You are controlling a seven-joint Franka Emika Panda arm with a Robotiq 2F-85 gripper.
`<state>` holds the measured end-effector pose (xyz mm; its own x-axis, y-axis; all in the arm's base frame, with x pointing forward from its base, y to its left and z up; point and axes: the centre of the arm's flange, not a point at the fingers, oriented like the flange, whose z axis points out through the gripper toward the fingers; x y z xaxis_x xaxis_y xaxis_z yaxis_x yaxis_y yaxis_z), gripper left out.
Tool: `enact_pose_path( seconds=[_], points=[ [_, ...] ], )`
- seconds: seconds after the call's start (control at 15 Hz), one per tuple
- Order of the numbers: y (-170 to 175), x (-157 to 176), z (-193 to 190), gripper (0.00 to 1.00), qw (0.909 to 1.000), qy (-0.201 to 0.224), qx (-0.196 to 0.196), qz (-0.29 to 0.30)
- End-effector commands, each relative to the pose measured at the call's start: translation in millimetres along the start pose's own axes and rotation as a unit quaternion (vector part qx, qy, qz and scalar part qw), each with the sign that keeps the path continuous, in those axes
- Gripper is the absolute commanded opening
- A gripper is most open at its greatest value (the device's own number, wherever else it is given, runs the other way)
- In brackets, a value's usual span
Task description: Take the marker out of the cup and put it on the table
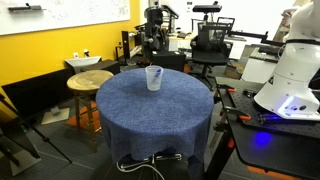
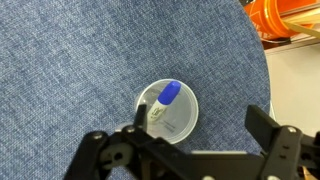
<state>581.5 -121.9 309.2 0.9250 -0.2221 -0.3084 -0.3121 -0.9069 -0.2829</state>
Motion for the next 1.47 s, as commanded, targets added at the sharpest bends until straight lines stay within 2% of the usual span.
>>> enact_pose_path(
  seconds=[0.0, 0.4, 1.0, 1.13, 1.27, 1.4],
  points=[
    [8, 21, 5, 1.0, 0.9982, -0.024, 0.024, 0.05],
    [25, 33, 35, 1.0, 0.9917, -0.05, 0.039, 0.112],
    [20, 44, 68, 1.0, 0.9796, -0.086, 0.062, 0.171],
    [22, 45, 72, 0.93, 0.9779, -0.088, 0.065, 0.178],
    [24, 46, 73, 0.82, 0.976, -0.089, 0.068, 0.187],
    [29, 46, 74, 0.81, 0.9746, -0.089, 0.073, 0.193]
  ],
)
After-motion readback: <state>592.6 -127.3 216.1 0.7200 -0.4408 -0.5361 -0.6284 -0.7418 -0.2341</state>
